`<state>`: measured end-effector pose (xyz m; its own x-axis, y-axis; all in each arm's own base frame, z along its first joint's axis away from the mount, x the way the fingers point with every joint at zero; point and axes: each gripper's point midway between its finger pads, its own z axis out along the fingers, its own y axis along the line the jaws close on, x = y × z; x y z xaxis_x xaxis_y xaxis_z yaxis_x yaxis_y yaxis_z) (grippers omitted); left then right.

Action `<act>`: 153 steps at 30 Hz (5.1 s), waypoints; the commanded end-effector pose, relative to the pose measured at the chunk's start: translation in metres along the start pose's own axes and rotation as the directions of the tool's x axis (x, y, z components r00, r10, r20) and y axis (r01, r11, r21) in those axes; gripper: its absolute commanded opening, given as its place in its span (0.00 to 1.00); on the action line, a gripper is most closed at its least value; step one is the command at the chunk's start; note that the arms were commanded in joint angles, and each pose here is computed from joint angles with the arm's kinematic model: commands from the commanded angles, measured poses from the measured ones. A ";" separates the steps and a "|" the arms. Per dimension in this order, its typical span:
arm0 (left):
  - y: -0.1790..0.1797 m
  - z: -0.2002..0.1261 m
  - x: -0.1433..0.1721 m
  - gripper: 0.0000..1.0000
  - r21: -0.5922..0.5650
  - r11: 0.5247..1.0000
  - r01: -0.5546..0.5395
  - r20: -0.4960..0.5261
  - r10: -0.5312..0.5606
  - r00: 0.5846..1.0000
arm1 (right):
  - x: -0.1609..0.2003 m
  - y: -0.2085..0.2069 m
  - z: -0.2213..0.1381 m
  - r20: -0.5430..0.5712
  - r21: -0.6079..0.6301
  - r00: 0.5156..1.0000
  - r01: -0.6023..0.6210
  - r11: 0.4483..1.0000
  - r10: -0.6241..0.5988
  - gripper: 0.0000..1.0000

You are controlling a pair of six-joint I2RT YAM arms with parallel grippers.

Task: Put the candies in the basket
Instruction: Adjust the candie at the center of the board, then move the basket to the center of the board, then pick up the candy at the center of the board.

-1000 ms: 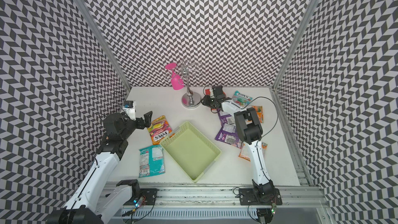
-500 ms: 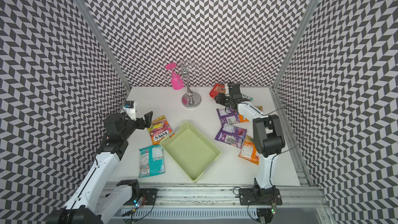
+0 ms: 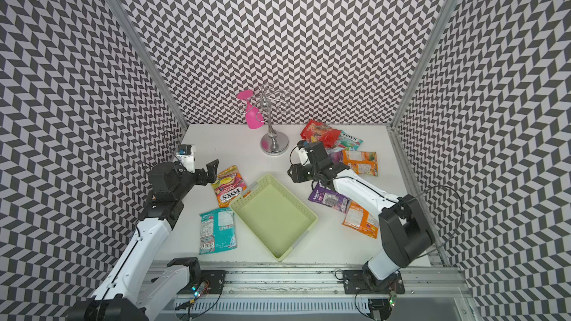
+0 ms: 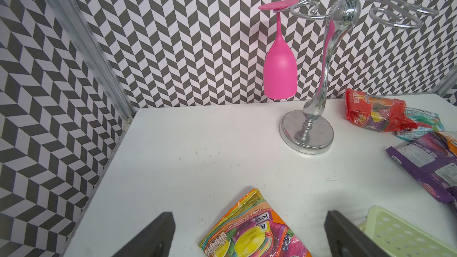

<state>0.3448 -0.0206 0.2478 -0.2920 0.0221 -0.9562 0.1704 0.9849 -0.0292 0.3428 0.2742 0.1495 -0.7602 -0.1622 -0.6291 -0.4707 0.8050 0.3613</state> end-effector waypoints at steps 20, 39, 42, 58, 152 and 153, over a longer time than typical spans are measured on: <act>-0.001 -0.007 -0.017 0.99 0.000 1.000 -0.018 0.039 0.018 0.999 | 0.065 0.005 0.047 -0.181 0.122 0.976 0.149 0.981 -0.125 0.38; -0.001 -0.006 -0.018 0.99 0.001 1.000 0.001 0.040 -0.001 0.999 | 0.037 -0.033 0.017 -0.089 0.244 0.996 0.049 0.969 -0.028 0.10; 0.001 -0.005 -0.015 0.99 -0.002 1.000 0.003 0.036 -0.003 0.999 | 0.029 -0.044 0.008 -0.031 0.242 0.998 -0.038 0.970 0.046 0.06; 0.011 -0.004 -0.019 0.99 -0.050 0.998 0.036 0.030 -0.034 0.999 | 0.017 -0.061 0.043 0.034 0.230 0.960 -0.277 0.933 0.277 0.00; 0.046 0.125 0.106 0.00 0.010 0.986 0.164 -0.678 -0.114 0.726 | -0.005 -0.069 -0.174 0.492 0.388 0.864 -0.108 0.916 -0.106 0.94; 0.044 0.123 0.099 0.00 0.016 0.985 0.170 -0.665 -0.117 0.737 | -0.005 -0.069 -0.174 0.493 0.389 0.863 -0.108 0.915 -0.107 0.94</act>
<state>0.4391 0.0072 0.0898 -0.8891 0.0310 -0.4567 0.1291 0.9742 -0.1851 0.2958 0.1204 0.2425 -0.4204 0.0440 -0.9063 -0.1792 0.9751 0.1305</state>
